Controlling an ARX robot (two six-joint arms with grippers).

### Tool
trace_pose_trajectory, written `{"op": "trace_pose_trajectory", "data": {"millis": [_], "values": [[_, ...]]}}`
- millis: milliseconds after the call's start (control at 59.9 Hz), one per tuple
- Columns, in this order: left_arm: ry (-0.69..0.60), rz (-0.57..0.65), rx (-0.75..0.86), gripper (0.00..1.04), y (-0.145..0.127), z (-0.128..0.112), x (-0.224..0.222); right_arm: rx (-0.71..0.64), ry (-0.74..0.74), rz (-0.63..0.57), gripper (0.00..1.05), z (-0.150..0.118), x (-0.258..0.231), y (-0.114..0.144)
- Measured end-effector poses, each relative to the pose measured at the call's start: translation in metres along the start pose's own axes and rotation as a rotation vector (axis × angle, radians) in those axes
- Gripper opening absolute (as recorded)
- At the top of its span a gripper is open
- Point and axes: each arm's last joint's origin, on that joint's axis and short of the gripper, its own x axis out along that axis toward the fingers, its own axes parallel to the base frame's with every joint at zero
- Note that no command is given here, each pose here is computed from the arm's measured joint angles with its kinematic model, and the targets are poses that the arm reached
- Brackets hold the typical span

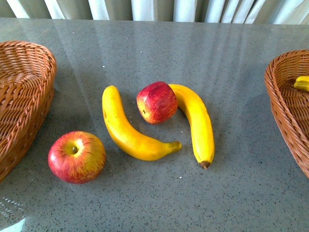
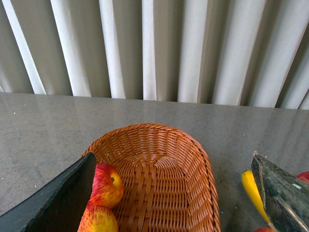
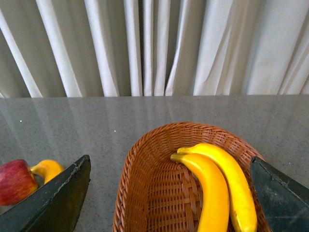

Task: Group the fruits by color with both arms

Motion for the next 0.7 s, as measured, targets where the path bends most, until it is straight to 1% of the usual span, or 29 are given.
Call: {"op": "trace_pose_trajectory", "data": {"millis": [702], "values": [[0.0, 0.0, 0.0, 0.96, 0.0, 0.0, 0.0, 0.0, 0.0, 0.0, 0.96, 0.0, 0.0, 0.0]]}}
